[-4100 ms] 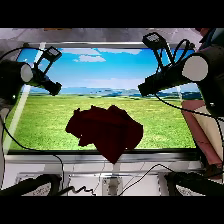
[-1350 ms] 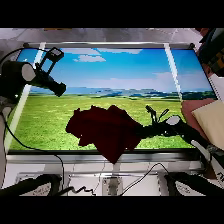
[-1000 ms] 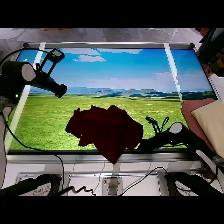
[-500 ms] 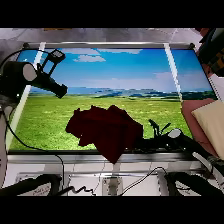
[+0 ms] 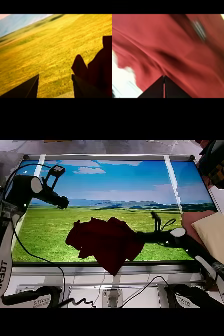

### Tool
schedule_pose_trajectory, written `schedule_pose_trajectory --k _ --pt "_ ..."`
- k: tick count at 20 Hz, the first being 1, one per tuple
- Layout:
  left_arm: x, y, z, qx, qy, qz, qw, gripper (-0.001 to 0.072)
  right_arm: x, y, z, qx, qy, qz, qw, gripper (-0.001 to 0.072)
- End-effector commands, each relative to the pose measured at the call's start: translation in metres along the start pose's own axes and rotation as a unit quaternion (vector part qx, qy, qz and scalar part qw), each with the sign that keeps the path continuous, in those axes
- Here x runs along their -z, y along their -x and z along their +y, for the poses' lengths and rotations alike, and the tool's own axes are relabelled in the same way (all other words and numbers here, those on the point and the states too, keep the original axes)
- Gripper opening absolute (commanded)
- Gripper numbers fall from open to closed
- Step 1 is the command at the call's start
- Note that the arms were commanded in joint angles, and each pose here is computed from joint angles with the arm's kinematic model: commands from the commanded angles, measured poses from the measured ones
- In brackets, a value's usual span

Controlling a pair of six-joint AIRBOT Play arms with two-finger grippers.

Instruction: Fold the clothes and pants, and hang the long-sleeved shirts on hangers.

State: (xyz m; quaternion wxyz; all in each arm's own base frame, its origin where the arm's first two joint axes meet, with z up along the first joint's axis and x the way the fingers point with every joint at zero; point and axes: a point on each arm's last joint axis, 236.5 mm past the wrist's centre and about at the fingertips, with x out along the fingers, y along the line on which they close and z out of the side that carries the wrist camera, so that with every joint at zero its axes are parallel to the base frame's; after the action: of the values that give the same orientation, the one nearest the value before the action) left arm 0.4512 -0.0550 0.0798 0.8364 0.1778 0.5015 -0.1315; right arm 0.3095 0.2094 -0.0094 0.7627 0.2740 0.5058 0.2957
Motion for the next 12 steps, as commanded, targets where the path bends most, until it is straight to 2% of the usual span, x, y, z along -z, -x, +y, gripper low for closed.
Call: schedule_pose_trajectory --k 1,4,6,9,12 --pt "-0.010 0.013 0.021 -0.021 0.030 -0.035 0.999 0.0444 -0.087 0.051 0.065 -0.004 0.126 -0.112 0.986 0.0010" --pt "-0.004 0.033 0.043 -0.039 0.052 -0.048 0.997 0.0444 -0.145 0.104 0.098 0.046 0.195 -0.197 0.960 0.0010" --pt "0.003 0.040 0.053 -0.045 0.063 -0.044 0.996 0.0444 -0.150 0.120 0.084 0.110 0.209 -0.186 0.954 0.0010" --pt "0.016 0.040 0.053 -0.039 0.069 -0.022 0.997 0.0444 -0.068 0.099 0.023 0.172 0.177 -0.005 0.969 0.0009" --pt "0.015 0.039 0.050 -0.033 0.071 -0.022 0.997 0.0444 0.035 0.077 -0.014 0.156 0.109 0.116 0.975 0.0008"
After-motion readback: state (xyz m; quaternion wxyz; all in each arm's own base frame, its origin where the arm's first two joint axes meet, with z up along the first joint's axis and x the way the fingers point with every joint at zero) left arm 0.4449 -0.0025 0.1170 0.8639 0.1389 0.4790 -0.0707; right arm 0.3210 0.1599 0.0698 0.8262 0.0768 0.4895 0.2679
